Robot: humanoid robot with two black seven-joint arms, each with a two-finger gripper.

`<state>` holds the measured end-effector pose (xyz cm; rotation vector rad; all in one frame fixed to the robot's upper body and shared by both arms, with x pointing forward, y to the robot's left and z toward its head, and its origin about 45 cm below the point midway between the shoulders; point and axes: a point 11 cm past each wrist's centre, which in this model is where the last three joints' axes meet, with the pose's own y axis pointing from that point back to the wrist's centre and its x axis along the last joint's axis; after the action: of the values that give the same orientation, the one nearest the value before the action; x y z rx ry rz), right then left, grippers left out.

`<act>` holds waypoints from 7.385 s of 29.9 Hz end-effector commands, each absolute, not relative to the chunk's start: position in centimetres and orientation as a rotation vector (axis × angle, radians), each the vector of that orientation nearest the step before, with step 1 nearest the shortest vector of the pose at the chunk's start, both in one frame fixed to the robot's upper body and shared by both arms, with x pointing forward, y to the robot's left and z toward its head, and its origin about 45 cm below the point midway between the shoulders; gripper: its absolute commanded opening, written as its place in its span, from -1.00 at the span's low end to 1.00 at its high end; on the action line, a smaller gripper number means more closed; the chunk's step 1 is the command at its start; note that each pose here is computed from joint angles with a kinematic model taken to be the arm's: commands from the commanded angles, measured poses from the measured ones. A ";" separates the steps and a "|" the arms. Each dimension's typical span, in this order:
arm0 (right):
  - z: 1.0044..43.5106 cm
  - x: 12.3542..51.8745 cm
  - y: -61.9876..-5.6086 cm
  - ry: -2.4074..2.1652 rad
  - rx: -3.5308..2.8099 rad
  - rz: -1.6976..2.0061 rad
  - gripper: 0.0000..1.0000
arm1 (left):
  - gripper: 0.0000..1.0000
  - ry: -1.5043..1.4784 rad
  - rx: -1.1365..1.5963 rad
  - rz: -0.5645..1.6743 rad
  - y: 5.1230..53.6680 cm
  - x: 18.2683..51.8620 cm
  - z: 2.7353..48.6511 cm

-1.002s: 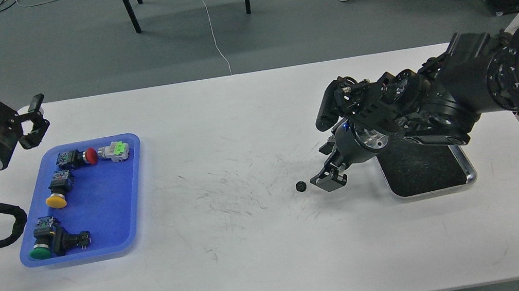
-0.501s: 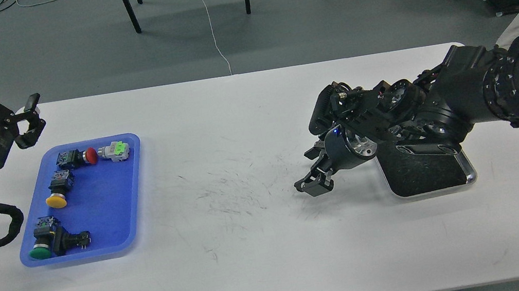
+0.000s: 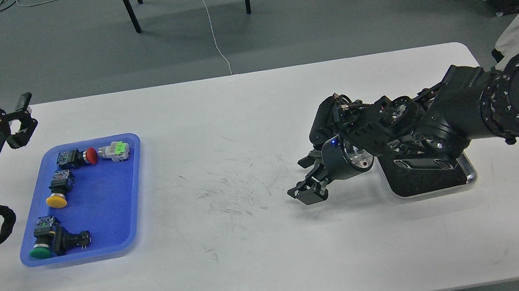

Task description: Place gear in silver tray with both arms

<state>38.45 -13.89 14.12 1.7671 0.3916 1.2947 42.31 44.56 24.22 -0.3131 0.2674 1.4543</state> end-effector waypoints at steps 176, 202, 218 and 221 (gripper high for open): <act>28.5 51.3 -23.7 -2.007 2.553 -0.528 0.98 | 0.97 0.677 -0.024 1.302 39.6 45.3 22.3; 27.1 51.2 -20.6 -2.013 2.573 -0.627 0.98 | 0.97 0.641 -0.161 1.420 40.1 46.5 23.0; 25.4 50.6 -24.2 -2.083 2.493 -0.633 0.98 | 0.97 0.596 -0.096 1.438 39.9 47.1 23.7; 25.8 50.7 -24.3 -2.095 2.501 -0.632 0.98 | 0.98 0.590 -0.096 1.438 39.9 47.2 23.8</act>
<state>50.60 -24.14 25.47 2.4968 -2.0839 -0.6354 47.13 39.91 23.67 -0.0964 0.5954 1.4369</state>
